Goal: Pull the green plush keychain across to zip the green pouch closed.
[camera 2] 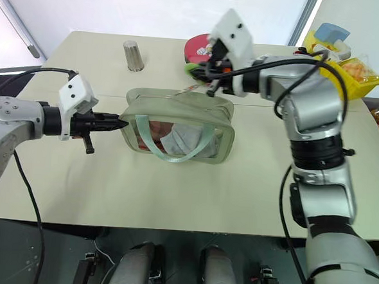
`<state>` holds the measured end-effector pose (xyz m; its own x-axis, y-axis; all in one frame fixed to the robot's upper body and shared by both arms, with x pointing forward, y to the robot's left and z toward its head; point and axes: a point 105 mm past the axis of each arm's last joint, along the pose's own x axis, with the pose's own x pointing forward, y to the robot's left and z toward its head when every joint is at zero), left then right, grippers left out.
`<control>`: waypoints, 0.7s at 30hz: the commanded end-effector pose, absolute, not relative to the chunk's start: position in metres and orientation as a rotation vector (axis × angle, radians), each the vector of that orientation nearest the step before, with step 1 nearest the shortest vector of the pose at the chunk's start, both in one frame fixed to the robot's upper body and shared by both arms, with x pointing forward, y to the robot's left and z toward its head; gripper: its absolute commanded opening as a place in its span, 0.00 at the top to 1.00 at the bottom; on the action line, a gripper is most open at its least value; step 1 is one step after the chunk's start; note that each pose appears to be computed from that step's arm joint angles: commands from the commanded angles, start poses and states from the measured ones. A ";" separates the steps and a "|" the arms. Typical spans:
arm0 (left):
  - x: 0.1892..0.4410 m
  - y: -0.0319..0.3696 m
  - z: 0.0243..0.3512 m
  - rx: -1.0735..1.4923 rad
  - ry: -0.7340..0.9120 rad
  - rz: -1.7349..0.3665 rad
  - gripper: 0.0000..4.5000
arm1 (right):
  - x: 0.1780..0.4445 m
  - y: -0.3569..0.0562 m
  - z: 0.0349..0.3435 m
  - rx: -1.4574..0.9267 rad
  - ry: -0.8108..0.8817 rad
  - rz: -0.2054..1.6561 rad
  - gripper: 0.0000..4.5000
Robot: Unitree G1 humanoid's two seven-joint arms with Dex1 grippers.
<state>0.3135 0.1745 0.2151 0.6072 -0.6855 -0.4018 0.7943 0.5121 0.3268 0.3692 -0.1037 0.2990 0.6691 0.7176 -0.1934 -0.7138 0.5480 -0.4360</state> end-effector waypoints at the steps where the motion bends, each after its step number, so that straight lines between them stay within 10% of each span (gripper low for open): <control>1: 0.310 0.174 0.216 0.512 0.224 -0.892 1.00 | 0.371 -0.141 0.314 -0.603 -0.062 0.636 0.99; 13: 0.313 0.161 0.210 0.470 0.233 -0.928 1.00 | 0.374 -0.219 0.250 -0.782 0.122 0.319 0.99; 21: 0.313 0.160 0.212 0.473 0.229 -0.934 1.00 | 0.368 -0.191 0.161 -0.543 0.255 0.432 0.99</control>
